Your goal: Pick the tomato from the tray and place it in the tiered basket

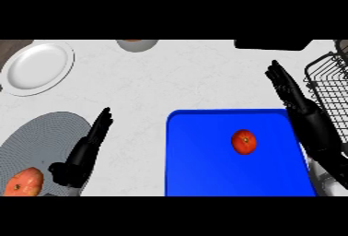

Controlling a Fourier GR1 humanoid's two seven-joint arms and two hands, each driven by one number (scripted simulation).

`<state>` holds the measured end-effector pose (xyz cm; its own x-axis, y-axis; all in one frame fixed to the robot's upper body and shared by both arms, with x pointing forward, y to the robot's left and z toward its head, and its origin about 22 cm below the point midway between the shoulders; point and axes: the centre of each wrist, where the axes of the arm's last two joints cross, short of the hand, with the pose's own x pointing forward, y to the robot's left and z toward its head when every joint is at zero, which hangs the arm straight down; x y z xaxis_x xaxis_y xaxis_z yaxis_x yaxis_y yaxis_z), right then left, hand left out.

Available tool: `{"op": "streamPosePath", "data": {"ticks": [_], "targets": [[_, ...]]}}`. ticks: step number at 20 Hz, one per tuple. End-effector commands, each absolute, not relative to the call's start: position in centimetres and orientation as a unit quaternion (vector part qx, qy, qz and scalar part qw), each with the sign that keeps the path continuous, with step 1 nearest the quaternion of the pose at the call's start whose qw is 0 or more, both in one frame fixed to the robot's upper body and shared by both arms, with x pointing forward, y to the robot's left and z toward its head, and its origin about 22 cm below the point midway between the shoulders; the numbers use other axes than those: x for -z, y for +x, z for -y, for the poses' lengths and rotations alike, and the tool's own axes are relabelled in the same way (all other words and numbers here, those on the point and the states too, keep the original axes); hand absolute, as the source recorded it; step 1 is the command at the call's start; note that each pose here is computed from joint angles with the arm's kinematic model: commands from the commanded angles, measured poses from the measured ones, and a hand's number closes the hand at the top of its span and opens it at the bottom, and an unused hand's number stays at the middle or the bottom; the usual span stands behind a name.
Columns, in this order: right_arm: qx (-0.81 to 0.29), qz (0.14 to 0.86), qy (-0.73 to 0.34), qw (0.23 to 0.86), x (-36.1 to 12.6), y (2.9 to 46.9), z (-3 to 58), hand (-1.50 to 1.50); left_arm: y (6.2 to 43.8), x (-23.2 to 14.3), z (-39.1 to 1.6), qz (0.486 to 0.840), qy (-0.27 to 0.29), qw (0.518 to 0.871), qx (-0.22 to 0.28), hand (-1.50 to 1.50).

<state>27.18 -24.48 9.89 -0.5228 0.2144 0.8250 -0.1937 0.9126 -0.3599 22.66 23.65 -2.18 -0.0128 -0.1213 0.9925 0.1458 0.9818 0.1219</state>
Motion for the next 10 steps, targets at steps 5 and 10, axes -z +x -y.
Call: {"op": "streamPosePath", "data": {"ticks": [5,10], "targets": [[-0.041,0.771,0.060,0.633,-6.3,27.6,25.6,1.50,25.6,-0.9,-30.7,0.710,0.178,0.675,0.095,0.00],[0.077,0.629,-0.232,0.738,0.4,22.9,33.3,-1.50,25.4,-1.3,-31.5,0.693,0.199,0.688,0.086,0.00]]}}
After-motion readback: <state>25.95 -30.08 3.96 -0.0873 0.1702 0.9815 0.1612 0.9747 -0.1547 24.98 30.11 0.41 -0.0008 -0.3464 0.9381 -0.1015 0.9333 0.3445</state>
